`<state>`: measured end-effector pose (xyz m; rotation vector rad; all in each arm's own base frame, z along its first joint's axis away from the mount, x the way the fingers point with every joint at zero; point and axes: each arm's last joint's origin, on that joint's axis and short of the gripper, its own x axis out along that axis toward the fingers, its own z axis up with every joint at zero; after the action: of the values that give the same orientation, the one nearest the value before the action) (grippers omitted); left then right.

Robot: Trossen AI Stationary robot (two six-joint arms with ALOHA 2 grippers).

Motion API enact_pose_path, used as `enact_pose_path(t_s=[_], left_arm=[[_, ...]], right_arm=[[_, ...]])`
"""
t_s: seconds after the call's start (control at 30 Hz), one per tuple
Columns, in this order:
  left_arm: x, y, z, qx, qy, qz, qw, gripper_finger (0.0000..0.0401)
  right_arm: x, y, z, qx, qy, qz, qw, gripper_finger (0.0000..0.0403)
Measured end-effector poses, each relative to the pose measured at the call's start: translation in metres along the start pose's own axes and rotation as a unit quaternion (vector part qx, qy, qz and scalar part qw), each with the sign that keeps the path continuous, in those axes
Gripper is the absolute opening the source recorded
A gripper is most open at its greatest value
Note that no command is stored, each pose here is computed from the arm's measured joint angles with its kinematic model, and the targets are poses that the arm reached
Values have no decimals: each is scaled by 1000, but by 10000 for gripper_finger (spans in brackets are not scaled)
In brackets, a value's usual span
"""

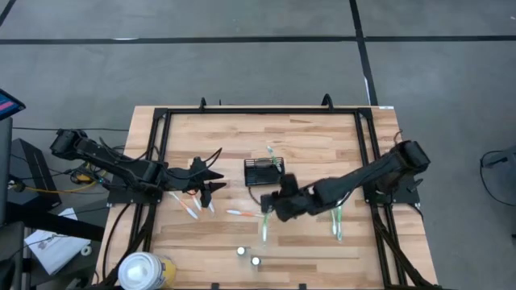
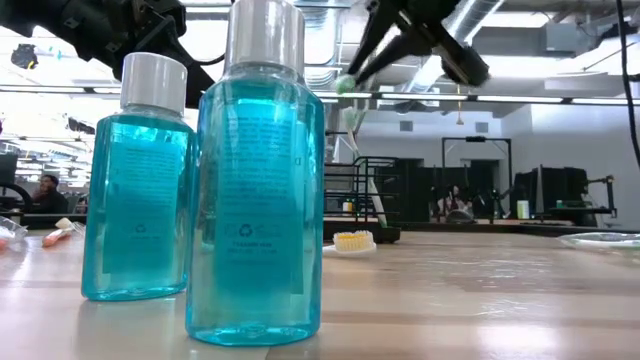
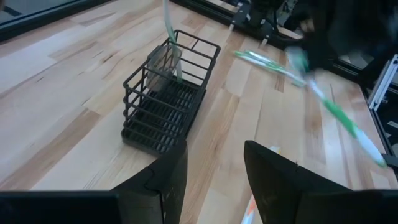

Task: Pick & Place toothbrushing station
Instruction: Put the top green toothbrush into the wire organizer

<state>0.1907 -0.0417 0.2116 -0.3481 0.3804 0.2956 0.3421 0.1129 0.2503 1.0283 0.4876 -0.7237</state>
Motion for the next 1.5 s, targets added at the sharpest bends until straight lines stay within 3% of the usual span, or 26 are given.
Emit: enact_pose_path(t_s=[0.2,0.43,0.83,1.17,1.37,1.5], left_arm=[[1,3,2,-3,-3,7,1000,154],[3,7,4,-10,-9,20,1000,154],[4,7,5,-11,-7,16,1000,154],[4,7,5,-14,-8,16,1000,154],[3,7,5,-13,-9,18,1000,154],[3,7,5,-13,-10,19,1000,154]], right_arm=[[-16,-3,40,-32,-117,-21,992,1],[-3,-10,73,-78,-196,-73,975,0],[14,-22,115,-118,-196,-123,966,0],[-28,-21,156,-124,-235,-89,960,0],[-29,-25,161,-132,-235,-100,958,0],[-12,-26,149,-143,-238,-121,953,0]])
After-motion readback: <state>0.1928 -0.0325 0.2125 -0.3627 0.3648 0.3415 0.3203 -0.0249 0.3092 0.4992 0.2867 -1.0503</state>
